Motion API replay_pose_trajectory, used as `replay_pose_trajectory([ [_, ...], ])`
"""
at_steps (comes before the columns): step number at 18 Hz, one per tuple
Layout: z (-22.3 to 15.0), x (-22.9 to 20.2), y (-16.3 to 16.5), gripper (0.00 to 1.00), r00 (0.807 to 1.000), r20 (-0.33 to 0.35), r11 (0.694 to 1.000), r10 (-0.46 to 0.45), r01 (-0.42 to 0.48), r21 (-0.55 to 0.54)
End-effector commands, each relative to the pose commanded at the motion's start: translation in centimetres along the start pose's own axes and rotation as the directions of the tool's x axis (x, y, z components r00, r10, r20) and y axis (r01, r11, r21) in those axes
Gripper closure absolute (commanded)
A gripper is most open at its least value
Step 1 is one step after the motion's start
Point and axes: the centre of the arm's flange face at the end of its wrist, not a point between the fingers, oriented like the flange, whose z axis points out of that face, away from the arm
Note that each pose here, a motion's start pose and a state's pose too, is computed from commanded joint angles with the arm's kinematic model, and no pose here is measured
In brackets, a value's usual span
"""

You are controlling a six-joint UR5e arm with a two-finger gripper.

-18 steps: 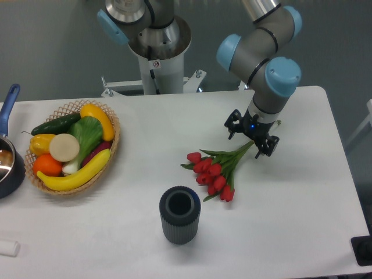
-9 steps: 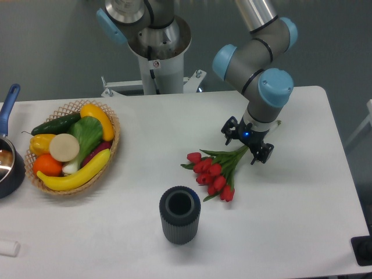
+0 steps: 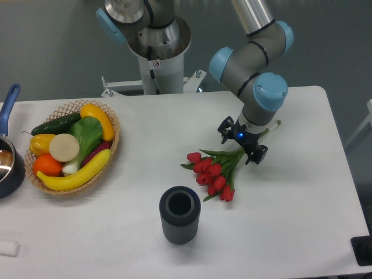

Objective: Pick up the flowers from the table
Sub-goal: 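Lower the open gripper over the green stems just above the red tulip heads, then close the gripper around the tulip stems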

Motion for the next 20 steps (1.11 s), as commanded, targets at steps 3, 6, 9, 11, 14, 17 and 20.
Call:
replay_pose_trajectory([
  [3,0.4,0.1,-0.4,0.05,1.000,0.011,1.000,0.011,-0.011,0.000],
  [6,0.4,0.1,-0.4,0.28,1.000,0.014,1.000,0.008,-0.008,0.000],
  [9,0.2,0.0,-0.5,0.43,1.000,0.019,1.000,0.008,-0.008,0.001],
  [11,0.1,0.0,-0.5,0.47,1.000,0.022,1.000,0.009,-0.009,0.001],
  [14,-0.1,-0.1,-0.4,0.57,1.000,0.025,1.000,0.006,-0.006,0.001],
  [17,-0.3,-0.3,-0.5,0.61,1.000,0.028,1.000,0.006,-0.006,0.003],
  [20,-0.5,-0.4,-0.5,0.64,0.999,0.033,1.000,0.005,-0.006,0.003],
])
